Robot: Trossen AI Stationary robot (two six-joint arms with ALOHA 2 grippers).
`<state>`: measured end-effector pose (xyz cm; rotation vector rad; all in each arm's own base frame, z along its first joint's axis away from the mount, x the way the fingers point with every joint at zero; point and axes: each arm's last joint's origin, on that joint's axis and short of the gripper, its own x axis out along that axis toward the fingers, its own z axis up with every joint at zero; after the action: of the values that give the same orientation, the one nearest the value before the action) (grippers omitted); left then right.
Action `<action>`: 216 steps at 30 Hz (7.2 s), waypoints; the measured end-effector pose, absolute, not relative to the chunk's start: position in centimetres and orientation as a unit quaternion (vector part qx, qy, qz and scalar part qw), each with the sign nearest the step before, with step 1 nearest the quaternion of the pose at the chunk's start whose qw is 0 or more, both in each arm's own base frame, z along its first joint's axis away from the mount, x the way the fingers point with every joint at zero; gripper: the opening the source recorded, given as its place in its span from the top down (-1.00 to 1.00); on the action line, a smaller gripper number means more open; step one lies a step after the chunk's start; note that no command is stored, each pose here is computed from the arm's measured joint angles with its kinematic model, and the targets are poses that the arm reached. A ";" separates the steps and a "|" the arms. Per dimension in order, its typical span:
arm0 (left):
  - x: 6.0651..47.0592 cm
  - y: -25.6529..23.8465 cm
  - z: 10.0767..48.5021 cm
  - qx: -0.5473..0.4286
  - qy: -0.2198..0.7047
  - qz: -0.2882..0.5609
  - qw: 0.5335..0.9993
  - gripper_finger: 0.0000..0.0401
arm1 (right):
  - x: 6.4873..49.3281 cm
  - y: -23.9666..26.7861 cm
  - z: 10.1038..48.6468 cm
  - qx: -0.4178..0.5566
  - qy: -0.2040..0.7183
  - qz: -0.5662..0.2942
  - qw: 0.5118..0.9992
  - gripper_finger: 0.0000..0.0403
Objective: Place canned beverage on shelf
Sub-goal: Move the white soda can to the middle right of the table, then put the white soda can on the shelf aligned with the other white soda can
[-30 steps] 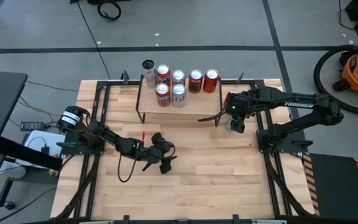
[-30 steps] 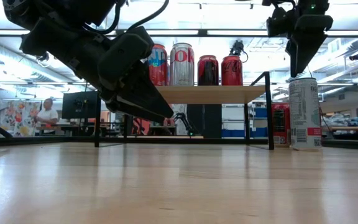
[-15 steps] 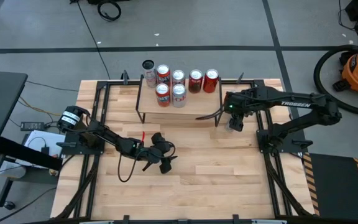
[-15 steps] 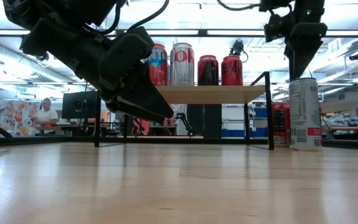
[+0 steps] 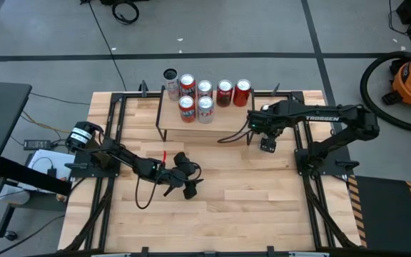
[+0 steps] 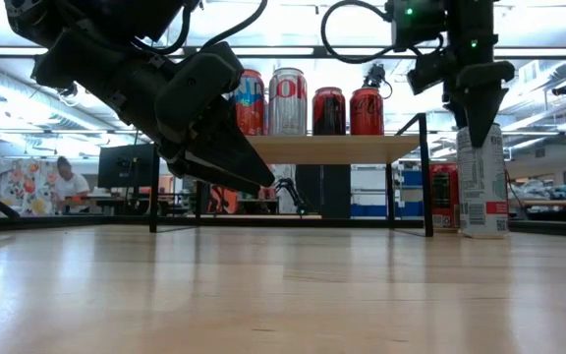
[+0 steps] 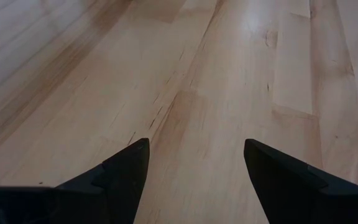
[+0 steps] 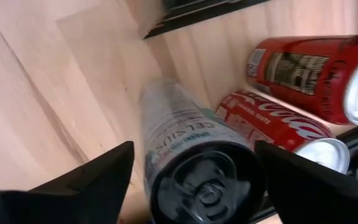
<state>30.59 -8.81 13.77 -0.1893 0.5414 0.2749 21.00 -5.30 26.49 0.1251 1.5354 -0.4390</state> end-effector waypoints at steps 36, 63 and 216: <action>31.4 -9.2 15.2 -0.089 0.199 0.085 0.972 -0.37 | 25.5 2.5 26.3 0.064 0.582 -0.015 0.810 -0.40; 31.5 -9.3 15.2 -0.087 0.197 0.085 0.973 -0.37 | 29.9 5.7 26.2 -0.037 0.605 0.023 0.795 -0.41; 40.5 -8.5 15.2 -0.039 0.085 0.222 0.970 -0.37 | 22.5 6.5 20.0 -0.017 0.466 -0.082 0.881 -0.75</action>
<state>40.51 -8.47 15.19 -0.0794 0.1721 0.4490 22.55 6.49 19.96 -0.0356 0.9699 -0.1708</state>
